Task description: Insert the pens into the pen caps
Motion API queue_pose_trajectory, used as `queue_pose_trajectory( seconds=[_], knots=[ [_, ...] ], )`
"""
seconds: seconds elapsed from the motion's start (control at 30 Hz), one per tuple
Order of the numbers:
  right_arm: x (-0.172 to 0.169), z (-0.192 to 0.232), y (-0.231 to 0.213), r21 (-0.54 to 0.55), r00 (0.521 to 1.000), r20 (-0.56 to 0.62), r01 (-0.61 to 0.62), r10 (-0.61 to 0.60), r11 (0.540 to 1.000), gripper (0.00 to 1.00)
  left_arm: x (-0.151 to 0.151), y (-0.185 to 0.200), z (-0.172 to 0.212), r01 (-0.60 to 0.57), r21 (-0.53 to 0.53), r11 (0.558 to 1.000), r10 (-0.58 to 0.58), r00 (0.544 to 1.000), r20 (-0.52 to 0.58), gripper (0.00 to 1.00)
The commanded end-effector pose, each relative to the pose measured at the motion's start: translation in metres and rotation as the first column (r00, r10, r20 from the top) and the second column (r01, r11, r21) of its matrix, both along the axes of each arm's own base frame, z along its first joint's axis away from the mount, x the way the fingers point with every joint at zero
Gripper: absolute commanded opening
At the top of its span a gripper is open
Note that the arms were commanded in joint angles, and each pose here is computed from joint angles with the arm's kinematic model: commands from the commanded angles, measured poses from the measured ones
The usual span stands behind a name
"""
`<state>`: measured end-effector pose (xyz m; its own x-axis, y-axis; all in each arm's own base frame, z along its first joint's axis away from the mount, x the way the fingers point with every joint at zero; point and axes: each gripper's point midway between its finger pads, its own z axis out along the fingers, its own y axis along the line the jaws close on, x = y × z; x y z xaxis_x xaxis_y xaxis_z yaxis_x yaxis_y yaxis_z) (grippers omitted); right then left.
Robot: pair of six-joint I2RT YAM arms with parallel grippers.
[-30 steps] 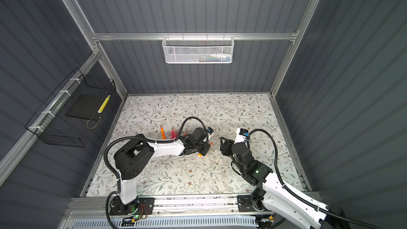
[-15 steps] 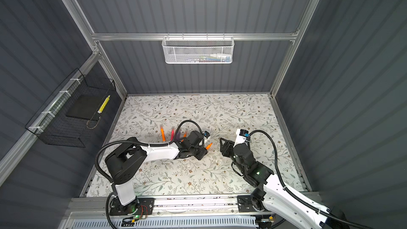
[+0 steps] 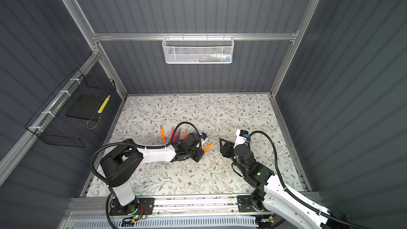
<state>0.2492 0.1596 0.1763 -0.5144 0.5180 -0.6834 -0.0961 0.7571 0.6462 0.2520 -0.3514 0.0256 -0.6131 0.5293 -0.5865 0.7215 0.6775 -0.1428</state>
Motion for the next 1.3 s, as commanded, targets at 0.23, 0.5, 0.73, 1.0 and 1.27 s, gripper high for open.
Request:
queue_pose_trajectory(
  seconds=[0.23, 0.5, 0.73, 1.0, 1.27],
  knots=[
    [0.011, -0.026, 0.035, 0.196, 0.996, -0.073, -0.044, 0.059, 0.980, 0.53, 0.014, 0.000, 0.049, -0.030, -0.050, 0.998, 0.036, 0.992, 0.124, 0.00],
    [0.023, -0.023, 0.078, 0.256, 0.981, -0.073, -0.156, 0.180, 0.954, 0.57, 0.002, -0.010, 0.114, 0.060, -0.229, 0.972, -0.012, 0.979, 0.202, 0.00],
    [0.033, -0.013, 0.090, 0.260, 0.980, -0.048, -0.175, 0.194, 0.950, 0.57, -0.006, -0.006, 0.117, 0.079, -0.246, 0.966, -0.031, 0.981, 0.193, 0.00],
    [0.034, -0.003, 0.082, 0.272, 0.987, -0.009, -0.151, 0.160, 0.950, 0.58, -0.013, 0.000, 0.125, 0.084, -0.270, 0.959, -0.029, 0.979, 0.203, 0.00],
    [0.038, -0.005, 0.086, 0.275, 0.987, -0.015, -0.150, 0.160, 0.950, 0.50, -0.028, 0.000, 0.136, 0.139, -0.330, 0.934, -0.073, 0.976, 0.204, 0.00]
  ],
)
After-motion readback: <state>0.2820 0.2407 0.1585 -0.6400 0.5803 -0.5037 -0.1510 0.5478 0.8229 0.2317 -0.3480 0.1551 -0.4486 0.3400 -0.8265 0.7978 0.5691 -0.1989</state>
